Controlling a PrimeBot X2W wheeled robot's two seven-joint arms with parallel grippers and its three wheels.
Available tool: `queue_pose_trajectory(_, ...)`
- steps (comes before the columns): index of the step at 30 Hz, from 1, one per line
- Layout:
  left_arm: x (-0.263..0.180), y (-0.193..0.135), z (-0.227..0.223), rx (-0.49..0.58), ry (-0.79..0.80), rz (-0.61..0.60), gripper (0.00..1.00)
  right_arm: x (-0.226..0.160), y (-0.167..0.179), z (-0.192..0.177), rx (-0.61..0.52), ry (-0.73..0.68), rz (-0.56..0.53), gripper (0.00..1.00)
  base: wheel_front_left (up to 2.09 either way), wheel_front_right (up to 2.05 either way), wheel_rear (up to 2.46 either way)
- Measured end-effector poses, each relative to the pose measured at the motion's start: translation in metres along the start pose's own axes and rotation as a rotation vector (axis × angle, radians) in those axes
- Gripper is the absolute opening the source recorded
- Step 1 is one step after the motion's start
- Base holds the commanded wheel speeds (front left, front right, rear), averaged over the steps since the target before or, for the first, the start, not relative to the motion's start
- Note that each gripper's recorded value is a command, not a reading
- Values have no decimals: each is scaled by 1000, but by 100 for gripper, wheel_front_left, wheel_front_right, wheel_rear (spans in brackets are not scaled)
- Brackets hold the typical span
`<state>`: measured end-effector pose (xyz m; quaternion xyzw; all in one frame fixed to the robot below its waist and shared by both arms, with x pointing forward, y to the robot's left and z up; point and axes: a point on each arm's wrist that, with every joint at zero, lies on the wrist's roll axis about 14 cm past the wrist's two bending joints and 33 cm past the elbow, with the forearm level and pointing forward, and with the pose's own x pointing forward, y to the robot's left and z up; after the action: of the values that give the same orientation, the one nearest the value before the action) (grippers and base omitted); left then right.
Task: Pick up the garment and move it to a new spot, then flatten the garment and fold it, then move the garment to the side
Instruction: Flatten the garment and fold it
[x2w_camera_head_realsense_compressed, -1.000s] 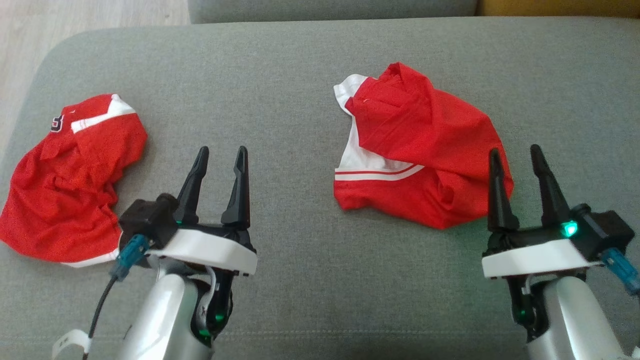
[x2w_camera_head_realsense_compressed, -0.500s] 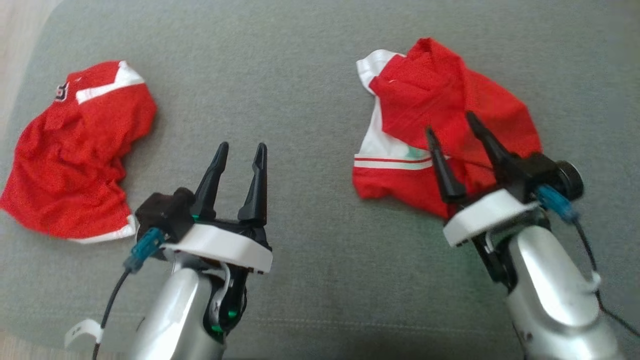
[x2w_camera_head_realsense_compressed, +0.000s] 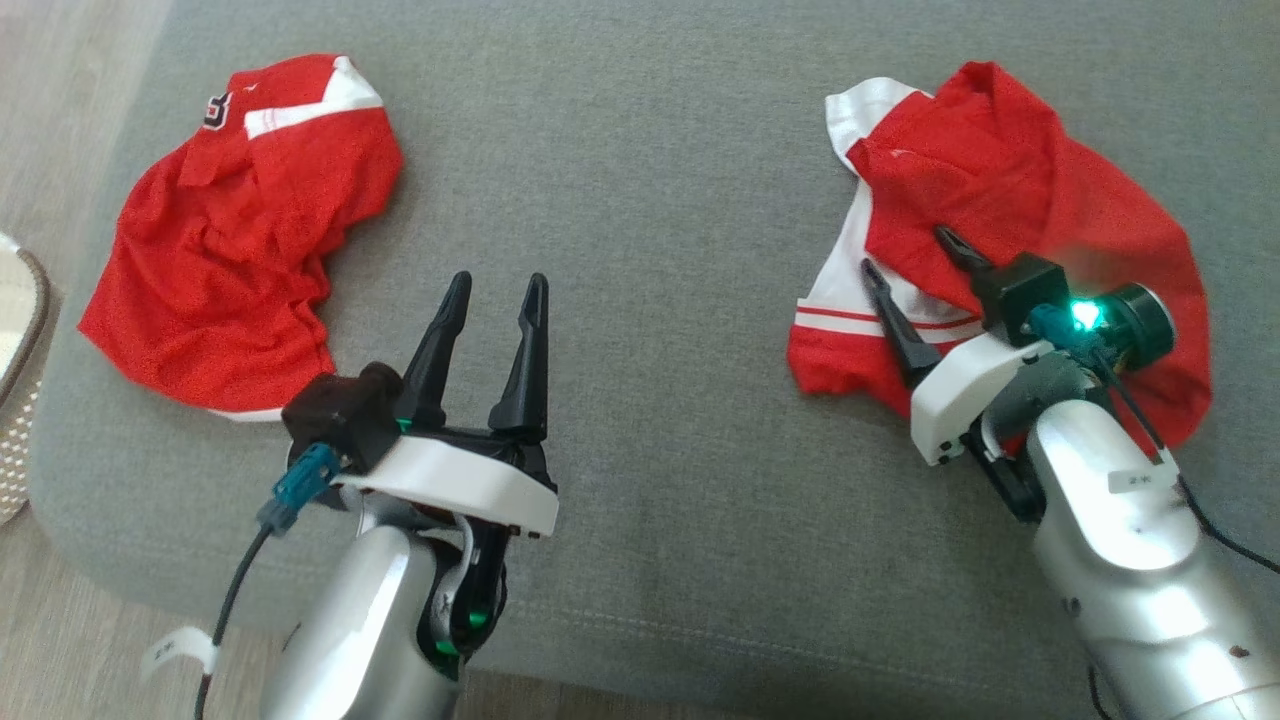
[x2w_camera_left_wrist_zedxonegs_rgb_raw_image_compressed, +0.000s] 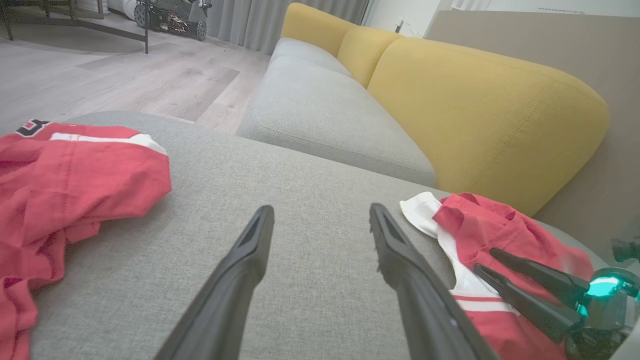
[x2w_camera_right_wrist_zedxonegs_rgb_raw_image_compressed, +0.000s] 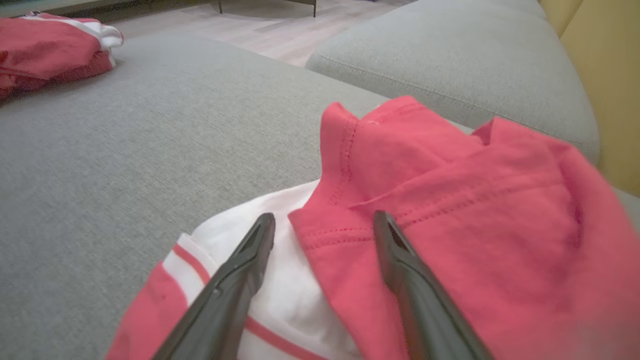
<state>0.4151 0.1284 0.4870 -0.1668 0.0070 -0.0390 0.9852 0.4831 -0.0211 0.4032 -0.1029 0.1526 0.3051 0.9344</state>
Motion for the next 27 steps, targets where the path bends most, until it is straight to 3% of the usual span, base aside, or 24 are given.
queue_pose_trajectory(3,-1,4,-1,4,3,14,100,4,-4,-11,6,37,-9,93,0,0,0)
queue_pose_trajectory(4,-2,5,-1,4,3,17,100,5,-5,-14,9,48,-12,47,0,0,0)
queue_pose_trajectory(5,-2,6,-1,4,3,18,100,5,-7,-18,14,59,-17,15,0,0,0)
queue_pose_trajectory(6,-2,6,0,5,2,19,100,5,-8,-21,11,68,-20,0,0,0,0)
queue_pose_trajectory(10,-2,5,2,6,-5,19,100,3,-11,-19,17,51,-34,0,0,0,0)
queue_pose_trajectory(15,-4,-2,10,5,-25,1,100,2,1,16,56,-85,-21,0,0,0,0)
queue_pose_trajectory(25,-14,-18,24,-6,-62,-39,100,-19,33,159,41,-474,83,0,0,0,0)
queue_pose_trajectory(27,-18,-22,26,-7,-69,-46,100,-35,35,210,22,-611,100,0,0,0,0)
